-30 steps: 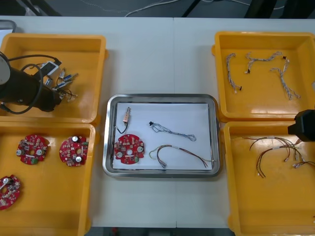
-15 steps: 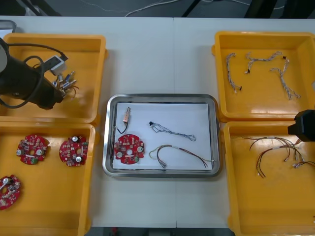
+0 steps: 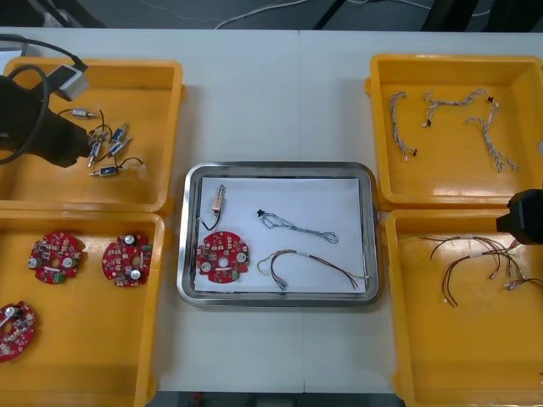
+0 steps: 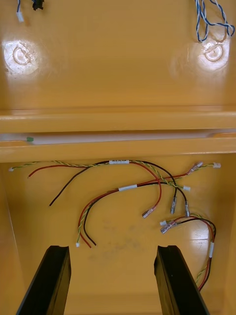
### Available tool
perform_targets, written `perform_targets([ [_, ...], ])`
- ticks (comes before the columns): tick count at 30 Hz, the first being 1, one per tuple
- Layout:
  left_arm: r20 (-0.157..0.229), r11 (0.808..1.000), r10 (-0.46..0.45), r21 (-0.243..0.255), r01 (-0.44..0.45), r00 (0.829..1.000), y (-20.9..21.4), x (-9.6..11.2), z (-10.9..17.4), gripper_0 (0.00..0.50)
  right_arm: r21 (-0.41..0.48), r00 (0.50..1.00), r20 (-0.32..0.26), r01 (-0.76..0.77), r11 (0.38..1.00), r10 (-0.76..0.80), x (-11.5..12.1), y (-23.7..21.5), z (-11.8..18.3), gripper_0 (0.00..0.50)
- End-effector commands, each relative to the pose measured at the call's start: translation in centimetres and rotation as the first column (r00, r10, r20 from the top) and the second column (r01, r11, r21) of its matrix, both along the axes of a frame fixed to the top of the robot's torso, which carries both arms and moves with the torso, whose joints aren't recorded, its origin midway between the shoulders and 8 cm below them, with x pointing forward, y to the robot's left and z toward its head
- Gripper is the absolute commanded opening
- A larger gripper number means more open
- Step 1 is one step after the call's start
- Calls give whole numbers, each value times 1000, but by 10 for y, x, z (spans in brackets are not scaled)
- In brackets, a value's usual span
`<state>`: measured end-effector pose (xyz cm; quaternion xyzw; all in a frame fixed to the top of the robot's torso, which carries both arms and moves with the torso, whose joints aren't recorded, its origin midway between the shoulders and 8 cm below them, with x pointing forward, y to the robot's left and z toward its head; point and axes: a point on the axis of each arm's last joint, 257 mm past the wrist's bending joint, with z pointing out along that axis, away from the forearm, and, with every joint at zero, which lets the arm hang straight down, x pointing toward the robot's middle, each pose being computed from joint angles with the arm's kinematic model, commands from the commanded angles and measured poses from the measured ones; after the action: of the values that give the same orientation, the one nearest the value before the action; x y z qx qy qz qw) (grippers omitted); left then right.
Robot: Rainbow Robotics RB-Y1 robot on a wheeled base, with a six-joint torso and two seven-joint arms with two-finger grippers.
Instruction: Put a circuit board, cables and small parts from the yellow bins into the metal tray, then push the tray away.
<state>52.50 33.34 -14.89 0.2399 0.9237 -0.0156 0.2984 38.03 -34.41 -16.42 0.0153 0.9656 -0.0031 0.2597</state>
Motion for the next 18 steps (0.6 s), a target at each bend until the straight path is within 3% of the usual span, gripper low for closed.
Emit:
perform_targets([
  [1, 111, 997, 83, -3, -83, 990, 22, 15, 64, 0, -26, 999, 32, 35, 999, -34, -3, -14, 15, 500],
  [7, 135, 992, 125, -27, -122, 983, 29, 15, 91, 0, -26, 999, 32, 35, 999, -34, -3, -14, 15, 500],
  [10, 164, 990, 143, -31, -140, 976, 32, 15, 108, 0, -26, 999, 32, 35, 999, -34, -3, -14, 15, 500],
  [15, 204, 981, 184, 20, -192, 961, 42, 17, 123, 0, -26, 999, 32, 35, 999, -34, -3, -14, 15, 500],
  [18, 207, 978, 195, 28, -205, 959, 43, 19, 124, 0, -26, 999, 32, 35, 999, -34, -3, -14, 15, 500],
])
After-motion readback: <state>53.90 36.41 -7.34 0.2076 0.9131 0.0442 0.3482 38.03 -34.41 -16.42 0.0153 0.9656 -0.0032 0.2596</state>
